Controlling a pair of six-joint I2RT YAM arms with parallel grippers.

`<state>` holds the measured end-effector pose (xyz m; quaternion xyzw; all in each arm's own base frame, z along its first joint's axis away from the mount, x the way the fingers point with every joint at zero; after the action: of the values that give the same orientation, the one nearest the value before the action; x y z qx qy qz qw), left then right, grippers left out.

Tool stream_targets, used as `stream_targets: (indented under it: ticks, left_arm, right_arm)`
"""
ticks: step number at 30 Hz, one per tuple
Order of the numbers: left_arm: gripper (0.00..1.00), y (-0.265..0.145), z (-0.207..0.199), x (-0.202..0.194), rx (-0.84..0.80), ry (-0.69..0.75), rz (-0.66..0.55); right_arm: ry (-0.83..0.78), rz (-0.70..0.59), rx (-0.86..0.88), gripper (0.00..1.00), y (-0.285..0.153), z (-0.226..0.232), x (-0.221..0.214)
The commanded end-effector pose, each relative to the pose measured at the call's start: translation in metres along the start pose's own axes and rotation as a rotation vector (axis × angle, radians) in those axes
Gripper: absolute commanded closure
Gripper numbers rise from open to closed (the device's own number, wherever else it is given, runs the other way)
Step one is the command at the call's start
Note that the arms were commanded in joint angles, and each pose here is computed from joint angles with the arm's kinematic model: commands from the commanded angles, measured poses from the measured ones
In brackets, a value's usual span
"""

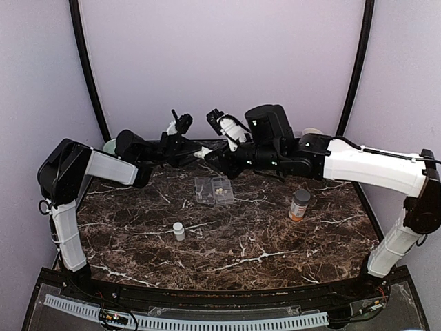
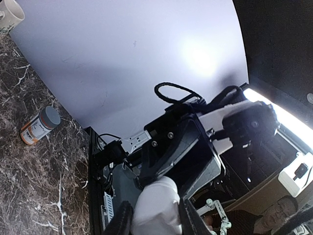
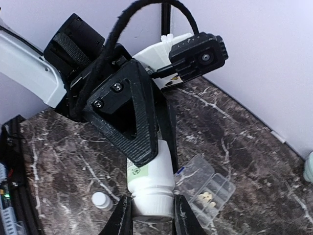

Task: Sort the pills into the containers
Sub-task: Unscrew the lid of the pill bottle.

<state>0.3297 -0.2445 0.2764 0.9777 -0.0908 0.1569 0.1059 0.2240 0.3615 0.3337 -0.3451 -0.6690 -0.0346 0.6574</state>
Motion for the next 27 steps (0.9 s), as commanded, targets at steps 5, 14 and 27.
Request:
stream_targets:
  ticks: [5, 14, 27]
  left_arm:
    - [1.0, 0.0, -0.021, 0.004, -0.056, 0.117, -0.029]
    - [1.0, 0.0, -0.02, 0.004, -0.057, 0.115, -0.025]
    - [1.0, 0.001, -0.021, 0.004, -0.058, 0.124, -0.025]
  right_arm:
    - [-0.337, 0.021, -0.389, 0.93, -0.023, -0.002, -0.024]
    - [-0.34, 0.021, -0.376, 0.6, -0.02, 0.0, -0.021]
    - [0.048, -0.087, -0.179, 0.46, -0.033, -0.023, 0.005]
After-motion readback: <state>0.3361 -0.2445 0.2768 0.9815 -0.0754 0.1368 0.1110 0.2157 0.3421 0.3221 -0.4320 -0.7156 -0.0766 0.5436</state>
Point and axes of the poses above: each gripper's point midway between its finger pads, its own y axis out along the fingers, its own z axis along the line the jaws close on, x = y × z, the point moved 9 cm from there along -y, back along the fingers, and after that the axes turned 10 degrees about -y, right-handed, at the moved point
